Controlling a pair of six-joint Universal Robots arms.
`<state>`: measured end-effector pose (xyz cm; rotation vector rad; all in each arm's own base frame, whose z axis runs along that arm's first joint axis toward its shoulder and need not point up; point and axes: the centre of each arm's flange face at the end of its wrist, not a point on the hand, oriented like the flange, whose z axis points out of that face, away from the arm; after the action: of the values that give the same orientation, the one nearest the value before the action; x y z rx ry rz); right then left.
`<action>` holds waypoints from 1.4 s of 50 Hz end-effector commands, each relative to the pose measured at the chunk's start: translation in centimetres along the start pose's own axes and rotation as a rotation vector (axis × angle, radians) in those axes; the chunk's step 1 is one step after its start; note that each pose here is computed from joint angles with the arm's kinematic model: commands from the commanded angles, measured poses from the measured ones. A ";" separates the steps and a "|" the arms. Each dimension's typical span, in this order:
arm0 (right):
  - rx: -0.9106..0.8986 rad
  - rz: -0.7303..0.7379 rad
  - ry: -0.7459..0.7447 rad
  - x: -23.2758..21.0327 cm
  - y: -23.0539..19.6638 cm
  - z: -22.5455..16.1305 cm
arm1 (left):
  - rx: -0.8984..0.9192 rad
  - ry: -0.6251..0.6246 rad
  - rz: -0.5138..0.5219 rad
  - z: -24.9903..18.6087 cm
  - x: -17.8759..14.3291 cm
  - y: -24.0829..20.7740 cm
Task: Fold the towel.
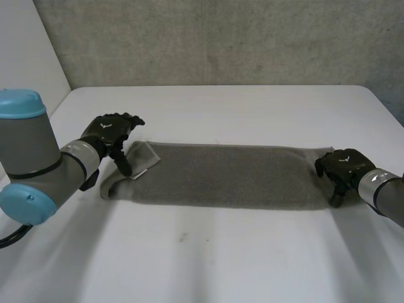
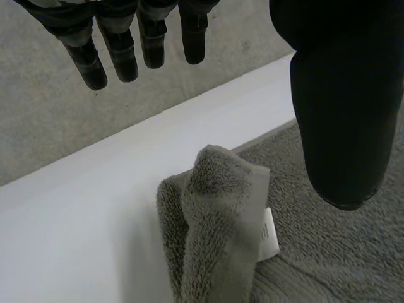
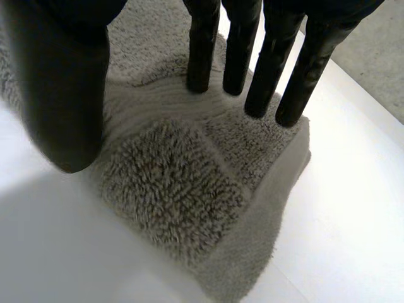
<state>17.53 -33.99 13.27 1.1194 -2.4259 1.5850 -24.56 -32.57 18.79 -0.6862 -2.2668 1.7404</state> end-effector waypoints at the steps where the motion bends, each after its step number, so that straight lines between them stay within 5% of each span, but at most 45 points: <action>1: -0.014 -0.013 0.023 0.4 0.7 0.6 | -0.008 0.005 0.019 -0.5 0.7 0.2; 17: -0.066 -0.222 0.338 10.3 1.0 -0.2 | -0.012 0.004 0.017 -1.5 0.7 0.1; 23: -0.038 -0.283 0.351 10.9 -1.1 -0.3 | -0.016 0.001 0.015 -1.9 0.6 0.1; 29: 0.166 -0.337 0.223 4.0 -9.1 0.0 | -0.012 -0.003 0.015 -2.3 0.6 -0.1; 35: 0.388 -0.434 0.090 -8.5 -16.5 -0.7 | -0.017 -0.008 0.013 -2.5 0.5 0.1; 41: 0.475 -0.493 -0.061 -16.9 -17.2 -1.7 | -0.019 -0.012 0.013 -2.5 0.4 0.1; 46: 0.512 -0.577 -0.279 -26.4 -14.2 -3.1 | -0.019 -0.012 0.012 -2.8 0.3 0.1; 50: 0.495 -0.648 -0.363 -29.3 -11.9 -3.3 | -0.016 -0.013 0.012 -2.8 0.3 0.0; 55: 0.514 -0.644 -0.327 -28.1 -12.9 -3.7 | -0.003 -0.003 0.018 -2.8 0.7 -0.4; 61: 0.514 -0.425 -0.224 -21.2 -15.6 -4.2 | 0.032 0.008 0.027 -2.8 1.2 -1.5; 70: 0.316 -0.167 -0.139 -12.6 -10.5 -4.0 | 0.104 0.117 0.062 -3.3 5.7 -3.2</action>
<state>36.89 -24.24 19.91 1.6674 -1.9333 2.0514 -26.73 -28.80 21.53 -0.7736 -2.1605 1.7820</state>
